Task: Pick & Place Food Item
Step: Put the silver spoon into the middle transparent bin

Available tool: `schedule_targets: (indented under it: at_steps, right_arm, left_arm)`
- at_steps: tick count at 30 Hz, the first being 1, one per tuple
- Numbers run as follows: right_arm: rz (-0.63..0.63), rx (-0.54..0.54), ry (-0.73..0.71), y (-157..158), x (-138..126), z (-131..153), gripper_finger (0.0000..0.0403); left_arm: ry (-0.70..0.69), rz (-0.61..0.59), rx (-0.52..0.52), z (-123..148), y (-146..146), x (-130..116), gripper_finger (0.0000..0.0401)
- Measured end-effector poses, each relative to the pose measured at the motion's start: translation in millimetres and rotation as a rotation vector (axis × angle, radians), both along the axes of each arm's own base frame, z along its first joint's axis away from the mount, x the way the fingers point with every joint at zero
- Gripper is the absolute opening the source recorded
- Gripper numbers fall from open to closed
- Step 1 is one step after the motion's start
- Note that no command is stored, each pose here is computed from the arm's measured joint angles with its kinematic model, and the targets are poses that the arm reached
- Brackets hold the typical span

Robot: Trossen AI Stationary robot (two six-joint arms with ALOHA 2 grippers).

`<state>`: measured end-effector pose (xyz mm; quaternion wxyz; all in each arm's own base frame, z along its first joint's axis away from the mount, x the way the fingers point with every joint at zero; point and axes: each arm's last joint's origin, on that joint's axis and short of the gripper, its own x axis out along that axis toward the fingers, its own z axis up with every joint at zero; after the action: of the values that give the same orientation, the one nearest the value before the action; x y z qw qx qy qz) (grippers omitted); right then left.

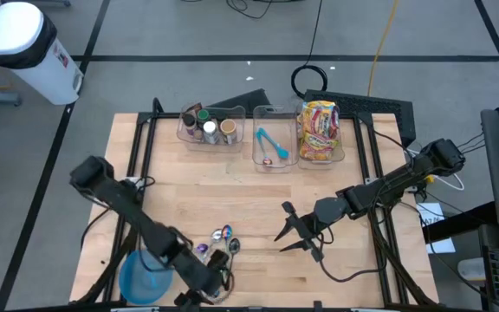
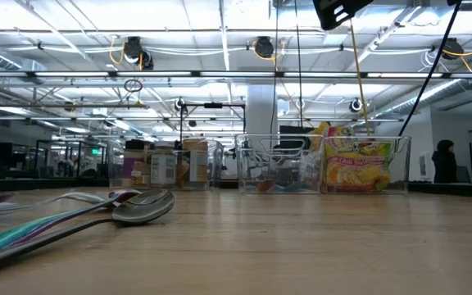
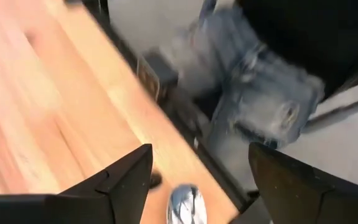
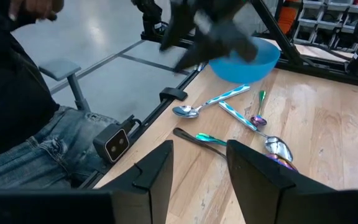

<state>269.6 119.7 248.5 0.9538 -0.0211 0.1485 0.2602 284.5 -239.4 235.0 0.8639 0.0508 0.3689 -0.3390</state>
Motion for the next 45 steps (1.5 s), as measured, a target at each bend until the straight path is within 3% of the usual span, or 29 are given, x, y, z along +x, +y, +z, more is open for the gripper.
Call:
schedule_targets:
  at_steps: [9, 19, 27, 41, 45]
  right_arm:
    - [-0.004, 0.021, 0.004, 0.6, 0.0, 0.7, 0.0135]
    - [-0.003, 0.021, 0.003, 0.6, 0.0, 0.7, 0.0134]
    - [-0.003, 0.019, 0.003, 0.6, -0.1, 0.6, 0.0134]
    - [-0.004, 0.021, 0.004, 0.6, -0.1, 0.6, 0.0134]
    - [-0.004, 0.021, 0.004, 0.6, -0.1, 0.6, 0.0134]
  left_arm:
    - [0.189, 0.033, 0.125, -66.7, -11.9, 12.9, 0.0242]
    - [0.296, 0.077, 0.175, -98.6, -11.6, 15.4, 0.0213]
    - [0.276, 0.089, 0.210, -101.1, -9.1, 16.1, 0.0177]
    - [0.239, 0.092, 0.300, -101.7, 0.4, 19.7, 0.0021]
    - [0.241, 0.113, 0.294, -101.2, 7.0, 25.2, 0.0010]
